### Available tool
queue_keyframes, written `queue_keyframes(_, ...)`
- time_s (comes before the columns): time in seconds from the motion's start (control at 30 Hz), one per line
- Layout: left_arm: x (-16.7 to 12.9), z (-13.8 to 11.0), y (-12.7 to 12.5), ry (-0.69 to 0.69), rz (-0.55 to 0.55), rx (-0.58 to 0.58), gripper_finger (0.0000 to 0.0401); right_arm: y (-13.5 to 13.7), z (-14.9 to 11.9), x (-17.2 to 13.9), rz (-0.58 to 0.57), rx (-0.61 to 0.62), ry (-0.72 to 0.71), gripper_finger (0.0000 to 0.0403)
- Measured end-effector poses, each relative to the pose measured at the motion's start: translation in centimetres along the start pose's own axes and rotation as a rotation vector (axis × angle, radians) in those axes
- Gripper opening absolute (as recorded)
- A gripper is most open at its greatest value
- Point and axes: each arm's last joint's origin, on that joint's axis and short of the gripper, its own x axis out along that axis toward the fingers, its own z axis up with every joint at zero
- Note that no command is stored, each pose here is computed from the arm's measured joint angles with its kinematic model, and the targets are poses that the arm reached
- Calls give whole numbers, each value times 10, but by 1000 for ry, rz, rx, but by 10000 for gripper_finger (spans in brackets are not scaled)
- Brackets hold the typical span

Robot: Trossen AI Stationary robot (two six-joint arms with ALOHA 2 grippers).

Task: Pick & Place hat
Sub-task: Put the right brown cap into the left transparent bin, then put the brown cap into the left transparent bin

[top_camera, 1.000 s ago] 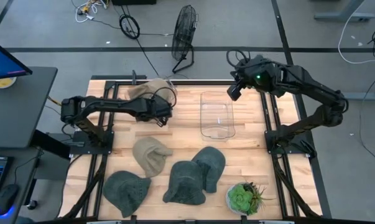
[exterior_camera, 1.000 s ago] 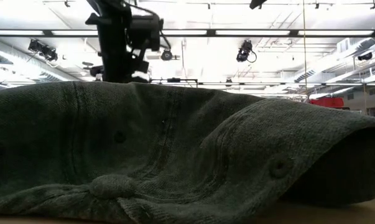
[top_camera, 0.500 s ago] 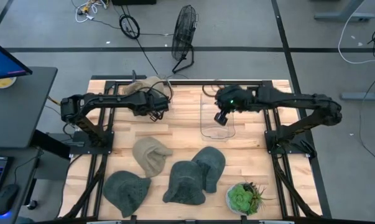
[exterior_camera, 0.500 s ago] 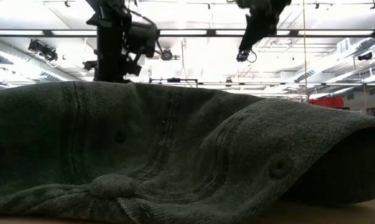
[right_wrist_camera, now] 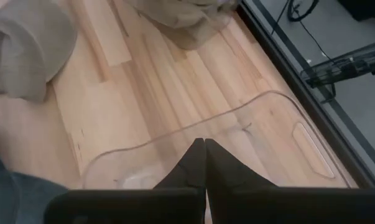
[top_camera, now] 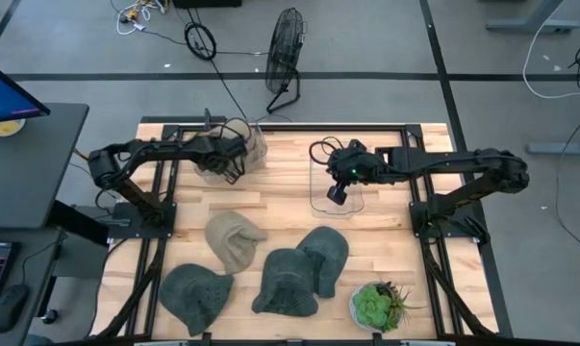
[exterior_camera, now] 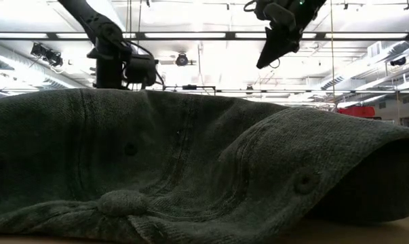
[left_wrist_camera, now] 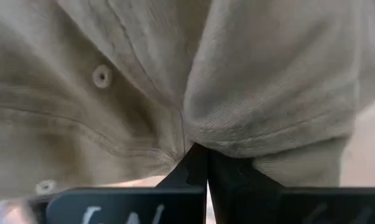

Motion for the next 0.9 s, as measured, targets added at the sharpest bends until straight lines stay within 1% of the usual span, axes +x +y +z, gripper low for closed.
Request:
queue_keyframes(0.07,-1,2,2,10,-13,2,3,2,0,-1,6,-7,-9,4)
queue_keyframes(0.17,-13,4,2,8,-34,20,3,3,0,-1,10,-13,-10,6)
queue_keyframes(0.33,-60,12,3,-79,-92,41,2,3,1,-1,9,-11,-13,7)
queue_keyframes(0.5,-109,5,5,-157,-145,93,3,3,0,-1,19,-7,-10,8)
queue_keyframes(0.6,-134,-9,1,-194,-254,148,3,5,0,-1,79,-7,2,8)
queue_keyframes(0.67,-149,-21,-5,-211,-367,195,3,7,0,-2,117,-16,6,8)
queue_keyframes(0.73,-160,-35,-14,-200,-468,243,3,10,-1,-3,134,-23,7,8)
queue_keyframes(0.8,-167,-50,-28,-179,-530,272,3,12,-1,-3,146,-29,5,8)
queue_keyframes(0.9,-170,-76,-48,-134,-584,311,3,16,0,-5,159,-35,-10,8)
